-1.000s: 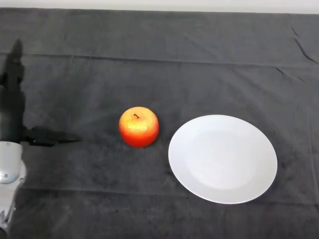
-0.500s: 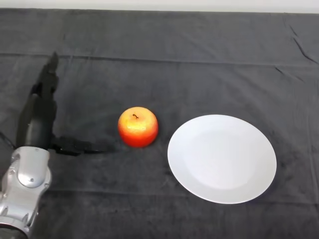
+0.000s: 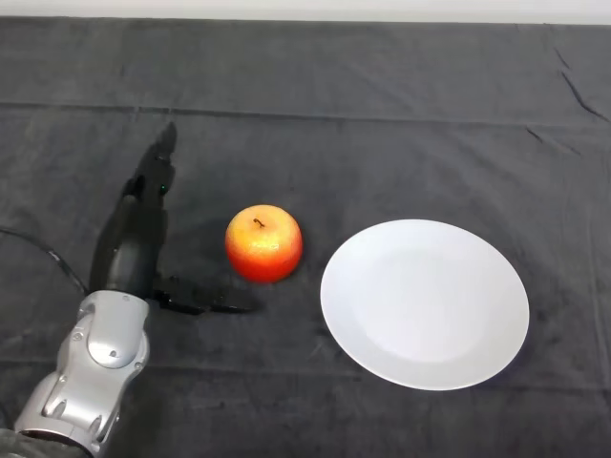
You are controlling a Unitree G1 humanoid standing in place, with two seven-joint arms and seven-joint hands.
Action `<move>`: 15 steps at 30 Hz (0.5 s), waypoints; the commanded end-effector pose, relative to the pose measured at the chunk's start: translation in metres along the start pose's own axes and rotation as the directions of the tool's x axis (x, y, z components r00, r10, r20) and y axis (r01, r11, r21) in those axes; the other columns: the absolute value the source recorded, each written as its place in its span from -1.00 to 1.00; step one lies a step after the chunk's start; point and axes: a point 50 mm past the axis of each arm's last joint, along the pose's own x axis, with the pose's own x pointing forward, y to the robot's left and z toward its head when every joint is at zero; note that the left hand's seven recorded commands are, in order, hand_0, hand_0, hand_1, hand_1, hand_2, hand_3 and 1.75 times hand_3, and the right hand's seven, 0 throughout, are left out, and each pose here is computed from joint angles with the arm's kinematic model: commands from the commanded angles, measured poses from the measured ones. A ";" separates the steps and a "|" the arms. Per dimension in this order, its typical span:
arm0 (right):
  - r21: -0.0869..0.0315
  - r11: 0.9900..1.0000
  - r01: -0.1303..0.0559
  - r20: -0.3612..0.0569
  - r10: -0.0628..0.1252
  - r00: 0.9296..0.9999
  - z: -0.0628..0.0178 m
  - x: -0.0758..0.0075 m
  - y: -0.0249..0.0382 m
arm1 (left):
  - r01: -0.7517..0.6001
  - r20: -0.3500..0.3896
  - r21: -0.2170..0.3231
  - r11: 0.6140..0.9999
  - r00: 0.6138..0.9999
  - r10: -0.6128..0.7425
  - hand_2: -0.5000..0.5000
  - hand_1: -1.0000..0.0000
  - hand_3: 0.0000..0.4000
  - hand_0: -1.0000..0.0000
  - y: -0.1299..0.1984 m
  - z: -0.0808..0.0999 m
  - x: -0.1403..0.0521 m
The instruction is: Move the apple to the plate
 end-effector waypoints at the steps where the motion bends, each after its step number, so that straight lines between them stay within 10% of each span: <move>1: 0.007 1.000 -0.022 0.016 0.022 1.000 -0.0019 0.0018 0.0070 | 0.012 -0.001 0.014 1.000 1.000 -0.012 0.00 1.00 -1.00 1.00 -0.002 0.001 0.004; 12: 0.007 1.000 -0.022 0.016 0.022 1.000 -0.0018 0.0018 0.0069 | 0.062 -0.007 -0.006 0.998 0.998 -0.062 0.00 1.00 -1.00 1.00 -0.016 0.004 0.013; 15: 0.008 1.000 -0.022 0.017 0.022 1.000 -0.0018 0.0018 0.0069 | 0.071 -0.010 -0.008 0.997 0.997 -0.071 -0.91 0.83 1.00 -1.00 -0.019 0.004 0.015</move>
